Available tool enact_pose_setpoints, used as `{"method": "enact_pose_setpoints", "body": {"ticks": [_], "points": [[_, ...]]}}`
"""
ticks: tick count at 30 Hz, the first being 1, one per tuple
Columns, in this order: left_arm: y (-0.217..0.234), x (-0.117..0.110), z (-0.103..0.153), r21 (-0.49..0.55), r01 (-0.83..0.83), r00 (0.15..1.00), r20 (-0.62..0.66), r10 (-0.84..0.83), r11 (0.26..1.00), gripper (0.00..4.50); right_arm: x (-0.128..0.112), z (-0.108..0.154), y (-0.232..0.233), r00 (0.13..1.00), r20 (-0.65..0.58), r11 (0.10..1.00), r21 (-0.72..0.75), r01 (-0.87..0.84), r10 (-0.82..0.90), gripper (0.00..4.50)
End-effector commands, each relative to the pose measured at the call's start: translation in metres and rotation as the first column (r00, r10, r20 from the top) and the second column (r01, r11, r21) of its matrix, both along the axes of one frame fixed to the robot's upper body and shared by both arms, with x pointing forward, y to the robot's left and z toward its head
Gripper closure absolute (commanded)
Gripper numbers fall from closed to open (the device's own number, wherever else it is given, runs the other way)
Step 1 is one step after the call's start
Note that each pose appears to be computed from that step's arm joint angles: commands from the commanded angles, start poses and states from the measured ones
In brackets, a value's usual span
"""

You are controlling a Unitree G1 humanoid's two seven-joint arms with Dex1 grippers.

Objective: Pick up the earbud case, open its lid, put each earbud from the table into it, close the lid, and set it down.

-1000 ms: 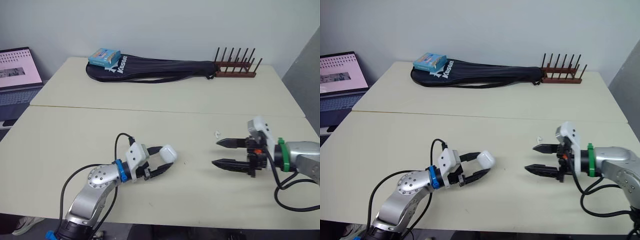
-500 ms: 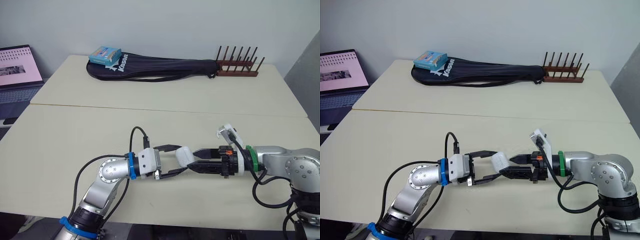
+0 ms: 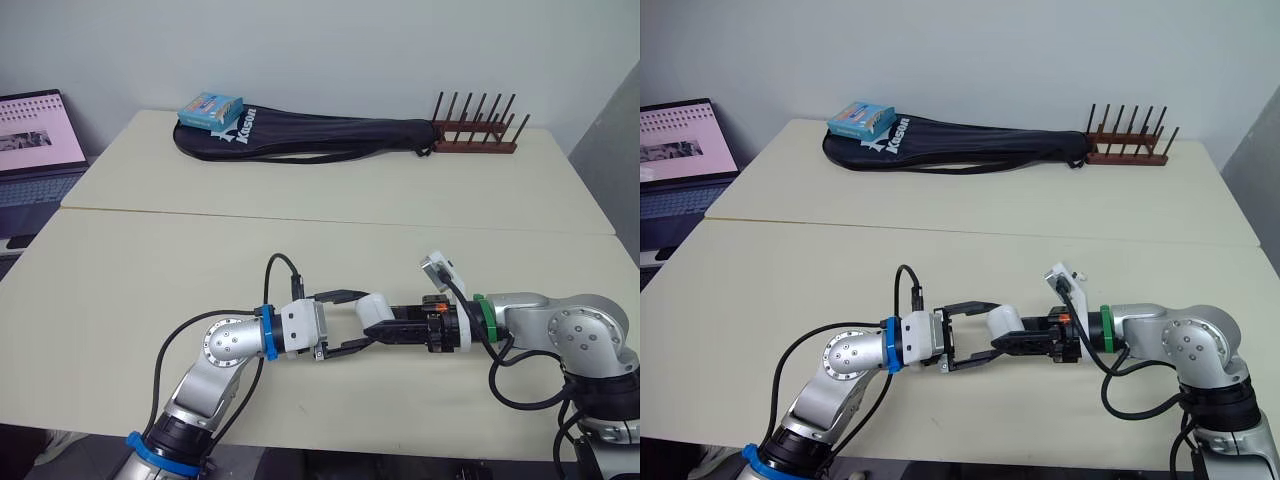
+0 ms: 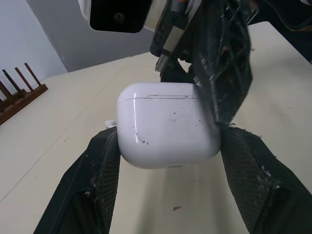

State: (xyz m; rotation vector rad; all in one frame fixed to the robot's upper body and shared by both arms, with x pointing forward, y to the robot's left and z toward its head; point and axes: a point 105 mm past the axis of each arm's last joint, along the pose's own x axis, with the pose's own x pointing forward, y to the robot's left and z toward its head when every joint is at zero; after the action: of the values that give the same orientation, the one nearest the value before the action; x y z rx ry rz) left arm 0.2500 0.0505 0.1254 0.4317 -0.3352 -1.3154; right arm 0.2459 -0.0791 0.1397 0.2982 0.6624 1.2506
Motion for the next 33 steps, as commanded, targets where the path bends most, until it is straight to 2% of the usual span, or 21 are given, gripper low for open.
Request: {"method": "enact_pose_setpoints", "body": {"ticks": [1, 2, 9, 10, 12, 13, 15, 18, 21, 27, 33], "points": [[-0.003, -0.003, 0.006, -0.026, 0.004, 0.999, 0.035, -0.003, 1.0, 1.76, 0.0, 0.008, 0.002, 0.999, 0.035, 1.0, 0.007, -0.02, 0.02, 3.52], [-0.004, -0.002, 0.006, -0.028, 0.002, 0.999, 0.038, -0.001, 1.0, 1.76, 0.0, 0.008, 0.002, 0.999, 0.035, 1.0, 0.006, -0.023, 0.022, 3.72], [-0.003, 0.0, 0.007, -0.048, -0.018, 0.999, 0.034, 0.019, 0.999, 1.77, 0.002, 0.01, 0.003, 0.998, 0.048, 0.999, -0.001, -0.033, 0.033, 3.7], [-0.001, 0.002, 0.007, -0.052, -0.024, 1.0, 0.013, 0.025, 0.998, 1.22, 0.003, 0.01, 0.002, 0.998, 0.057, 0.999, -0.008, -0.033, 0.034, 3.7], [0.002, 0.004, 0.004, -0.029, -0.029, 0.999, -0.025, 0.028, 0.999, 0.85, 0.004, 0.012, 0.001, 0.997, 0.071, 0.999, -0.019, -0.035, 0.037, 3.7], [0.004, 0.005, 0.002, -0.011, -0.029, 0.999, -0.034, 0.028, 1.0, 0.52, 0.005, 0.012, 0.001, 0.996, 0.077, 0.999, -0.025, -0.037, 0.038, 3.7], [0.012, 0.008, -0.009, 0.066, -0.022, 0.993, -0.114, 0.029, 0.998, 0.01, 0.009, 0.014, -0.002, 0.99, 0.131, 0.996, -0.078, -0.041, 0.051, 3.7], [0.025, 0.014, -0.017, 0.168, -0.002, 0.961, -0.271, 0.048, 0.986, 0.0, 0.017, 0.017, -0.008, 0.962, 0.256, 0.98, -0.195, -0.047, 0.097, 3.7], [0.027, 0.015, -0.006, 0.213, 0.046, 0.938, -0.346, 0.031, 0.976, 0.0, 0.021, 0.019, -0.012, 0.903, 0.379, 0.938, -0.34, -0.065, 0.2, 3.7], [0.01, 0.018, 0.016, 0.267, 0.096, 0.935, -0.355, 0.005, 0.959, 0.0, 0.022, 0.012, -0.013, 0.799, 0.472, 0.857, -0.505, -0.101, 0.372, 3.7], [-0.007, 0.022, 0.02, 0.329, 0.124, 0.947, -0.322, -0.012, 0.936, 0.0, 0.019, 0.008, -0.009, 0.769, 0.477, 0.836, -0.532, -0.133, 0.426, 3.7]]}}
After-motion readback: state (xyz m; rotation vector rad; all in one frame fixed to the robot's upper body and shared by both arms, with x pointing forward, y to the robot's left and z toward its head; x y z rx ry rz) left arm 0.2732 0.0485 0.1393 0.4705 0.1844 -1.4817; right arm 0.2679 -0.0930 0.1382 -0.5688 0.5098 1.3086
